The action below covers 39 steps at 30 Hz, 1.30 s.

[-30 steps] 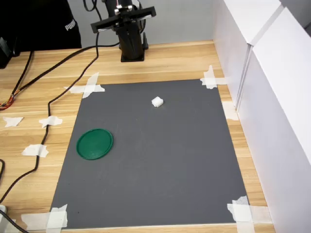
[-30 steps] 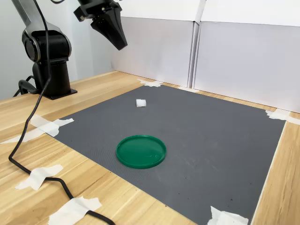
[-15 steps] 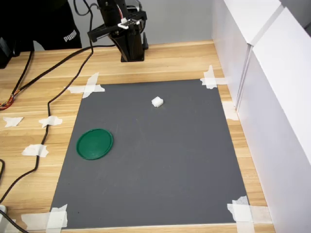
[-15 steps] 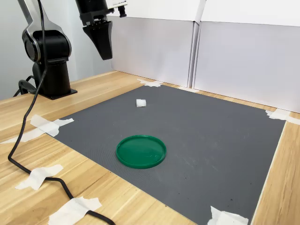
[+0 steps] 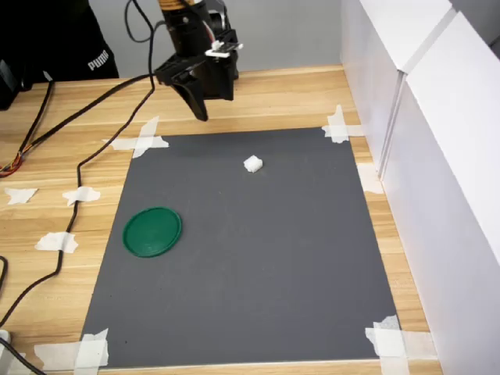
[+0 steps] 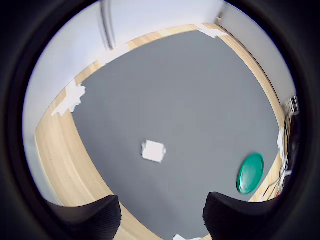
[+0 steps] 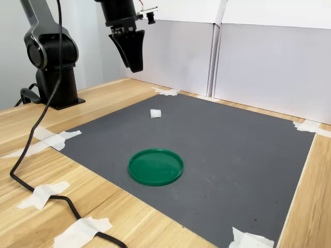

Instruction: Grasp a white terminal and put it on the green lid.

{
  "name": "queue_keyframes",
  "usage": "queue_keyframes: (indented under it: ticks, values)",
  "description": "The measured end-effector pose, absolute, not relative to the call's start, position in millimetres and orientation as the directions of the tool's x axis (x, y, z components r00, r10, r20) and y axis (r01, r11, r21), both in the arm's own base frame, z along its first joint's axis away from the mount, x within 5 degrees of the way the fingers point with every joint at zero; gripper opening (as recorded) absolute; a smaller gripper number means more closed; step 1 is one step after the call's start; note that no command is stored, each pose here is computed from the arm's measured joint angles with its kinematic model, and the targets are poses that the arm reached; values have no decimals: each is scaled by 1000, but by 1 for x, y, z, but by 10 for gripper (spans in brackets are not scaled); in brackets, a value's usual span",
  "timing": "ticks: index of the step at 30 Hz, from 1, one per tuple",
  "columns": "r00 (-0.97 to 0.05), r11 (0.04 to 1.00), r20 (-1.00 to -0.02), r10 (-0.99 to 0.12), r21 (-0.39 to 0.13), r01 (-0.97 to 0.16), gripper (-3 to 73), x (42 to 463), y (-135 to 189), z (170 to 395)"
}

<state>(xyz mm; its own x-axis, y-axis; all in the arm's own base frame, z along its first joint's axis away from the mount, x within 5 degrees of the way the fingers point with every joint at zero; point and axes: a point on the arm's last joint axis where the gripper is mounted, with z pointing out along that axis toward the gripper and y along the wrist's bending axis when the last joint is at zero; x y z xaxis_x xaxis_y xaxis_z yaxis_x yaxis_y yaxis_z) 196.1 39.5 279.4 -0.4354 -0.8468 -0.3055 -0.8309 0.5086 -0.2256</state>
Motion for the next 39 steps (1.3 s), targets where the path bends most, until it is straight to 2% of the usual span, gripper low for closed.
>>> queue_keyframes:
  ticks: [6,16,21,28,35,39]
  values:
    - [-453,529,-318,-833,-216,-820,715,199,55,285]
    - [-534,564,-203,-821,-144,-813,700,213,80,268]
    - [-520,542,-159,-839,-157,-826,687,224,84,255]
    - [-499,526,-176,-848,-171,-833,684,237,90,242]
    - [-474,498,-167,-865,-153,-854,684,229,88,217]
    - [-464,491,-177,-868,-161,-856,684,226,87,208]
